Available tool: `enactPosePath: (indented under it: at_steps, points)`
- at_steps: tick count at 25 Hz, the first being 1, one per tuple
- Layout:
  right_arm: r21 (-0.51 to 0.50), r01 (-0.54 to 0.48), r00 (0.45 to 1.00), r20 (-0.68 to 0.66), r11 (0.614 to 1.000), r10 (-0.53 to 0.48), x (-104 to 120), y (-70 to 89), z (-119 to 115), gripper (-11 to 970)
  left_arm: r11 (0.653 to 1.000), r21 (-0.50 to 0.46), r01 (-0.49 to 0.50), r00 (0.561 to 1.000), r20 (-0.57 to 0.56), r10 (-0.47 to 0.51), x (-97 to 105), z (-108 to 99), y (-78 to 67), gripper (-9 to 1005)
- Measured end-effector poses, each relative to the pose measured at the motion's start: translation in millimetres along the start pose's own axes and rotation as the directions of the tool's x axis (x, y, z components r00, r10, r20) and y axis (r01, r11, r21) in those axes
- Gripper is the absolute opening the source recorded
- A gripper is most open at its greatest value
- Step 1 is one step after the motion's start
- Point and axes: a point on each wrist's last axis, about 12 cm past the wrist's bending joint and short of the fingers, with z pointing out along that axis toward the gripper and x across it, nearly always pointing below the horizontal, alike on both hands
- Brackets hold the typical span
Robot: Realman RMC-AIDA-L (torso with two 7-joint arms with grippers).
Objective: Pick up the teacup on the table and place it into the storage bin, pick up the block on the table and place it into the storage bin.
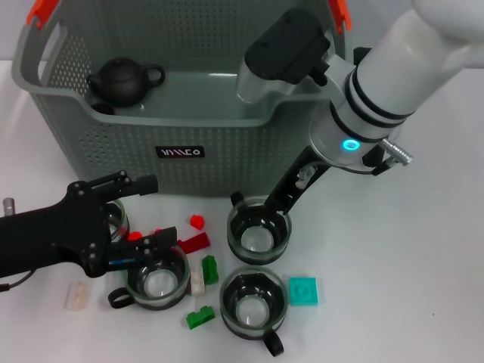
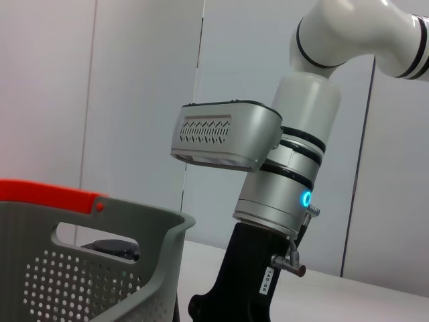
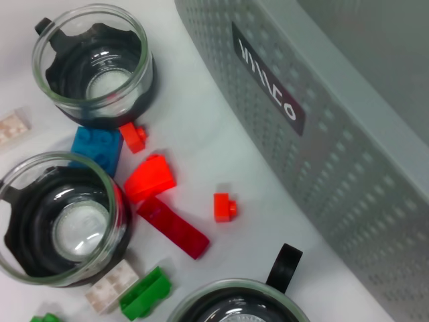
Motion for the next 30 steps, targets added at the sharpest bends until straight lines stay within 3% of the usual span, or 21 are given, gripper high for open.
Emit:
enactPosePath:
  at_steps: [15, 30]
  points:
    - [-0.054, -0.013, 0.999, 0.035, 0.998, 0.014, -4, -5.0, -23, 47, 1.0, -0.002, -0.002, 1.0, 0.011, 0.002, -1, 0, 0.2, 829]
    - [-0.112, -0.003, 0.987, 0.16, 0.994, 0.021, -15, -12.4, -76, 48, 1.0, -0.003, -0.003, 1.0, 0.012, 0.003, -1, 0, -0.1, 828]
